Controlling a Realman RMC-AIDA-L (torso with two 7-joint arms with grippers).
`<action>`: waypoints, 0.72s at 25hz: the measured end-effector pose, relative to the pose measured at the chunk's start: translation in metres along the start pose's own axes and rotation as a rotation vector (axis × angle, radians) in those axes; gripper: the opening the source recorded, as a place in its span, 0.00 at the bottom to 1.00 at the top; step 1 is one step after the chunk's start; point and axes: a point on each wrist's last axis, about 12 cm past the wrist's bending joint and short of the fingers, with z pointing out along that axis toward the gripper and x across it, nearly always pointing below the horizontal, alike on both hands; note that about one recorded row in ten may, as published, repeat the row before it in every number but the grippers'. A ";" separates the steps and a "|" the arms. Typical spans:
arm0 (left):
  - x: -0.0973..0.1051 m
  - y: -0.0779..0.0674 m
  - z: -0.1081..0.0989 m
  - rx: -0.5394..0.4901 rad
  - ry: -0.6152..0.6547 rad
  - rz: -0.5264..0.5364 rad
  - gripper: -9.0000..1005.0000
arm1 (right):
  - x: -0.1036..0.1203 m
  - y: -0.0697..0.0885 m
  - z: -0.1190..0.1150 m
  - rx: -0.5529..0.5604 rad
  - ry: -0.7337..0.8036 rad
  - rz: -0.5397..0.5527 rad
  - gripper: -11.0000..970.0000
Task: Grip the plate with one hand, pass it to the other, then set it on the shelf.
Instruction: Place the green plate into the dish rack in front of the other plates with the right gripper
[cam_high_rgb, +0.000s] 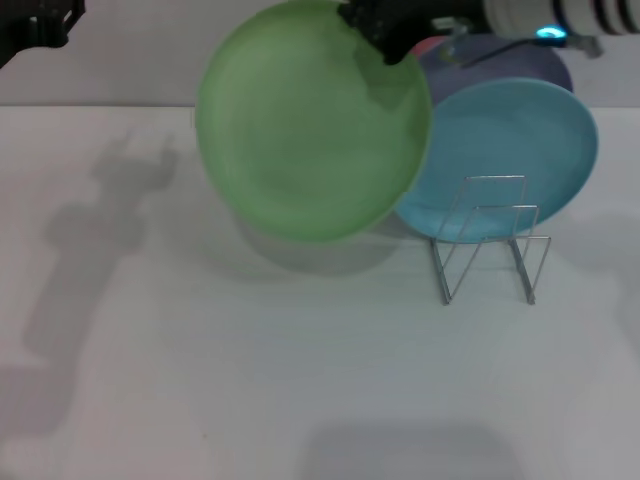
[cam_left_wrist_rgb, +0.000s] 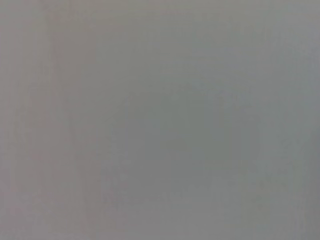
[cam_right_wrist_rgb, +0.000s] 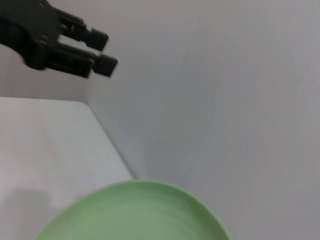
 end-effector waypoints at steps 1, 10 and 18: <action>0.014 0.003 0.003 -0.033 -0.011 -0.020 0.58 | 0.000 0.000 -0.006 0.012 -0.017 -0.033 0.04; 0.067 0.000 -0.002 -0.166 -0.195 -0.099 0.76 | 0.023 0.006 -0.050 0.106 -0.157 -0.251 0.04; 0.098 0.006 -0.011 -0.217 -0.274 -0.171 0.81 | 0.053 0.012 -0.081 0.171 -0.250 -0.321 0.04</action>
